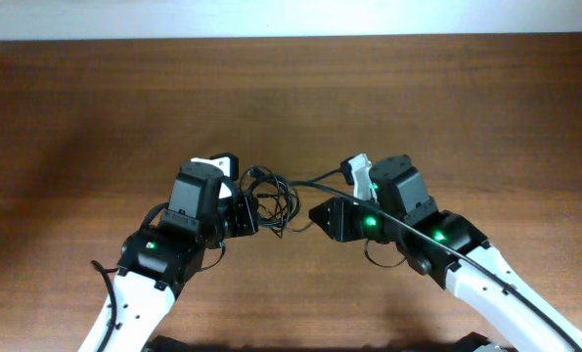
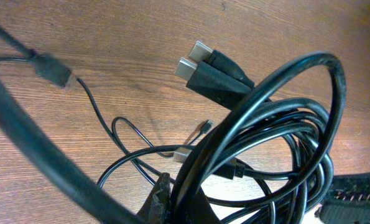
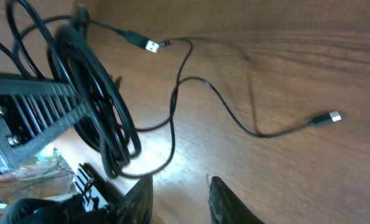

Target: Untangle cables

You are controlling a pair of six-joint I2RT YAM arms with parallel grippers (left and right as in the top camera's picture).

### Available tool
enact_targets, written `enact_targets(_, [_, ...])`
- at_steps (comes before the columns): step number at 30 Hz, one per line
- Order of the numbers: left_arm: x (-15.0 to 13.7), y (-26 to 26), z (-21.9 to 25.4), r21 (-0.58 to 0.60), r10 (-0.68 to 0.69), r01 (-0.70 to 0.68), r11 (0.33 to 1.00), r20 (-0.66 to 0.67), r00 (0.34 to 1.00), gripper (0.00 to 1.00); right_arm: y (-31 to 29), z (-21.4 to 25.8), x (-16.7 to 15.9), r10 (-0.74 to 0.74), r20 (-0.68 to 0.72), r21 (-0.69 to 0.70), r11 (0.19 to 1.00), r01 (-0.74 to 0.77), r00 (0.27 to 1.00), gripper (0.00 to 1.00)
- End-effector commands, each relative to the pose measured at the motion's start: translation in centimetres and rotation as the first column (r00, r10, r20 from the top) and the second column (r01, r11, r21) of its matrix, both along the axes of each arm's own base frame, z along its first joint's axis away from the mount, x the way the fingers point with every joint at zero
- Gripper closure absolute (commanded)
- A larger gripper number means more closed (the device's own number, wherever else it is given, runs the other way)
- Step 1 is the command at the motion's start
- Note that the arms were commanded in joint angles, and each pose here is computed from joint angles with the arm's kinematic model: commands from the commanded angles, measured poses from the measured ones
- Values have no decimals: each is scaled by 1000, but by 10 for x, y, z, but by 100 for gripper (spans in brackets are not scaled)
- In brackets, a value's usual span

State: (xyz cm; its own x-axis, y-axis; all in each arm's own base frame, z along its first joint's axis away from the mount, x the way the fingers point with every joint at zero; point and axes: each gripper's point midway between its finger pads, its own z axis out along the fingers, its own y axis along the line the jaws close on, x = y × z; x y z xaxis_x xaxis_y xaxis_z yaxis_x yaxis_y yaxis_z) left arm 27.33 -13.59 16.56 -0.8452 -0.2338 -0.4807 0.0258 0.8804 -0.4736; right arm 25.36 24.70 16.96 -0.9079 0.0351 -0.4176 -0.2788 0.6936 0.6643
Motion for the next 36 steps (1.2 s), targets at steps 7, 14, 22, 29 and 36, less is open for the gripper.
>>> enact_targets(7, [-10, -20, 14, -110, -84, 82, 991, -10, 996, 100, 28, -18, 11, -64, 37, -58, 996, 66, 997, 69])
enact_targets(14, [-20, -57, 43, -291, -252, 258, 921, 60, 966, 100, 68, 13, 12, 46, 58, 162, 985, -55, 997, 62])
enact_targets(22, [-9, -36, 28, -181, -156, 160, 970, 39, 987, 1, 5, -52, 23, -298, -90, -156, 946, 282, 950, 96])
enact_targets(29, [-21, -26, 11, -51, -243, 244, 968, 28, 970, 38, 3, -28, 7, -164, -506, 115, 960, 254, 847, 96])
enact_targets(36, [-23, -57, 17, 141, -370, 350, 926, 167, 914, 37, 5, -14, -2, -79, -605, 202, 947, 249, 792, 96])
